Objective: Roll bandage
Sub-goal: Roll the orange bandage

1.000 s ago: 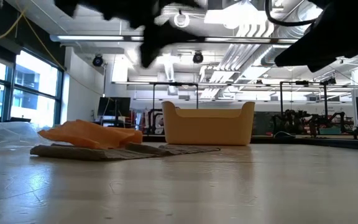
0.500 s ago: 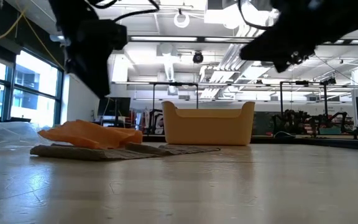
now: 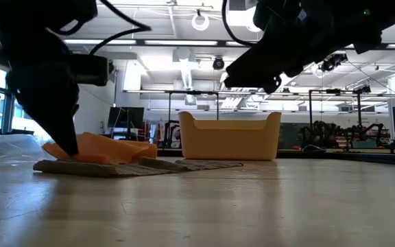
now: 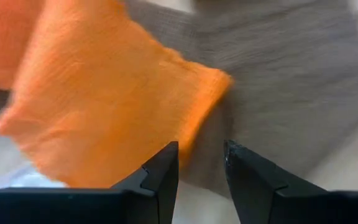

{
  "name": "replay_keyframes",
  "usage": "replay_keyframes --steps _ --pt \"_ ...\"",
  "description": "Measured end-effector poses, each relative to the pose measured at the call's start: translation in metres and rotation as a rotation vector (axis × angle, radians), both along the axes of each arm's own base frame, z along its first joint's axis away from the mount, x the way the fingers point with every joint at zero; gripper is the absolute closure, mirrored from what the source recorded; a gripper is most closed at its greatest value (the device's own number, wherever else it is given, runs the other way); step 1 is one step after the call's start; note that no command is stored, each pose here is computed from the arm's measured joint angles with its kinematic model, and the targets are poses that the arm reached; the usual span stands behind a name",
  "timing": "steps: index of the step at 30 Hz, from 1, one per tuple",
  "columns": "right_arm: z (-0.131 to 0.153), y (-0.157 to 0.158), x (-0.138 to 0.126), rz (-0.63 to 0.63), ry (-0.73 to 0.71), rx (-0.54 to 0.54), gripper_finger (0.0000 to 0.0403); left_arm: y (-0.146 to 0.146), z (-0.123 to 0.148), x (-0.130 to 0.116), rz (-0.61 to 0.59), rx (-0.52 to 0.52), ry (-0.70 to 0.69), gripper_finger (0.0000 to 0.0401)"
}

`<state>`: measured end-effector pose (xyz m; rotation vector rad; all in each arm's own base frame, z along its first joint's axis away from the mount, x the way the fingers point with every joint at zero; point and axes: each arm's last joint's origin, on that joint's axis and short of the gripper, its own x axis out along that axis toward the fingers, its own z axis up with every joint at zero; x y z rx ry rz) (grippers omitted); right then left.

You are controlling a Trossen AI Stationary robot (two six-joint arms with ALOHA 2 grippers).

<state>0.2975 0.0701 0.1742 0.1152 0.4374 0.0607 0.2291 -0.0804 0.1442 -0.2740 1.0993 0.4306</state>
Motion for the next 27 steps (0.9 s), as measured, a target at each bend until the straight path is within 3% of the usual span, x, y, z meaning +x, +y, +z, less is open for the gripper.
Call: replay_keyframes --steps 6,13,17,27 --pt "-0.004 0.009 0.003 0.026 0.016 -0.005 0.0240 -0.001 -0.002 0.004 -0.001 0.056 0.007 0.0314" --pt "-0.004 0.009 0.003 0.026 0.014 -0.004 0.0240 -0.019 0.021 0.015 -0.157 0.101 -0.056 0.0338" --pt "-0.004 0.009 0.003 0.027 0.013 -0.004 0.0240 -0.012 0.017 0.010 -0.196 0.189 0.015 0.0332" --pt "-0.004 0.009 0.003 0.024 0.014 0.002 0.0240 0.014 0.004 0.007 -0.304 0.114 0.167 0.0294"
